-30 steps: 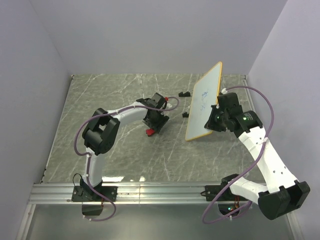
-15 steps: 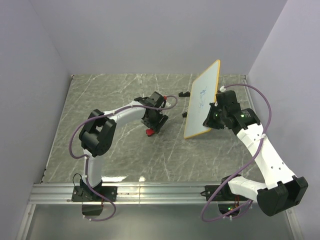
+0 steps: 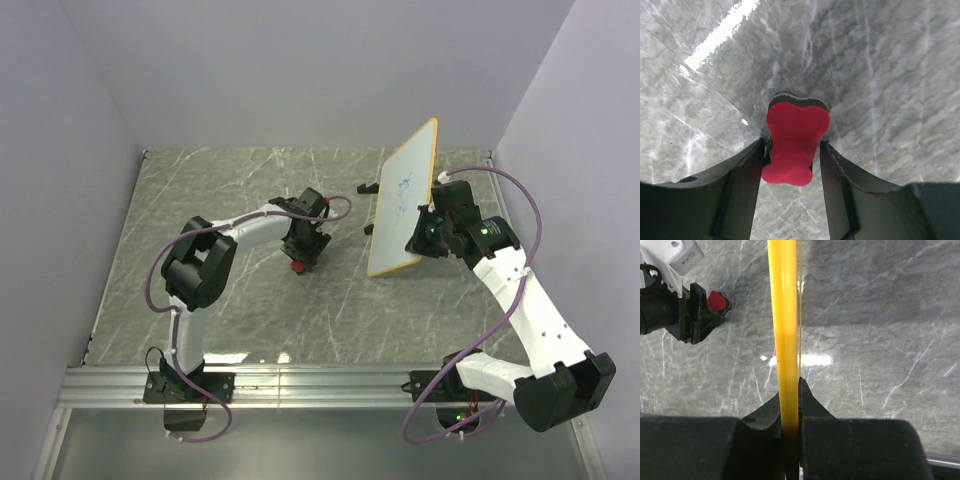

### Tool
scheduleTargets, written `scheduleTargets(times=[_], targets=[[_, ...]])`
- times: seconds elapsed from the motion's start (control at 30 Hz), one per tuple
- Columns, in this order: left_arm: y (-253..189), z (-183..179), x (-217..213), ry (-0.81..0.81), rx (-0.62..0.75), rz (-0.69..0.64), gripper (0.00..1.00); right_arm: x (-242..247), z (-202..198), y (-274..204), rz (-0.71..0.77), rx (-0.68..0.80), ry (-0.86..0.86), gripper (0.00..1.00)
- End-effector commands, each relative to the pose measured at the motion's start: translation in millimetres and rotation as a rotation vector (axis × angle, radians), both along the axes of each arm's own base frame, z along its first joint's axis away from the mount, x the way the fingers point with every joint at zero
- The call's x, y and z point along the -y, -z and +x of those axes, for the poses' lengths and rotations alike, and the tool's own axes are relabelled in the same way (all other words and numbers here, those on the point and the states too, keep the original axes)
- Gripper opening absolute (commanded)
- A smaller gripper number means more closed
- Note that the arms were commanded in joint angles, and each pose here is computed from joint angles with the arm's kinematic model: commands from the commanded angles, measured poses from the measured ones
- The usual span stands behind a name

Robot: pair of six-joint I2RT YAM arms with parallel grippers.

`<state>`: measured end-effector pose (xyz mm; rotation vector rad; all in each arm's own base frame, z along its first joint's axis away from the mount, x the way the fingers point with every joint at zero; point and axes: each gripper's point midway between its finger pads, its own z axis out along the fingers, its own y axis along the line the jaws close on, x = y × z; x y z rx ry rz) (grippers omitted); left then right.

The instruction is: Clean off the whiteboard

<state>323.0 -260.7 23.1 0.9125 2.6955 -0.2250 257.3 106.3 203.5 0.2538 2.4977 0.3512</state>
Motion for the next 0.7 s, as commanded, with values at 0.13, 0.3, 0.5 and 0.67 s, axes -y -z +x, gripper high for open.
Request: scheduleTargets(times=[0.13, 0.3, 0.5, 0.67], targets=[[7, 3, 8, -0.022, -0.023, -0.033, 0.24, 30, -14, 25, -0.195, -0.092, -0.02, 0.0], [-31, 16, 21, -0.075, 0.03, -0.103, 0.0, 28, -13, 20, -0.179, -0.068, -0.018, 0.0], [-133, 21, 65, -0.088, 0.145, -0.373, 0.0, -4, -17, -6, 0.002, 0.062, -0.136, 0.0], [-228, 10, 96, -0.078, 0.262, -0.631, 0.0, -27, -35, -50, 0.16, 0.217, -0.244, 0.0]])
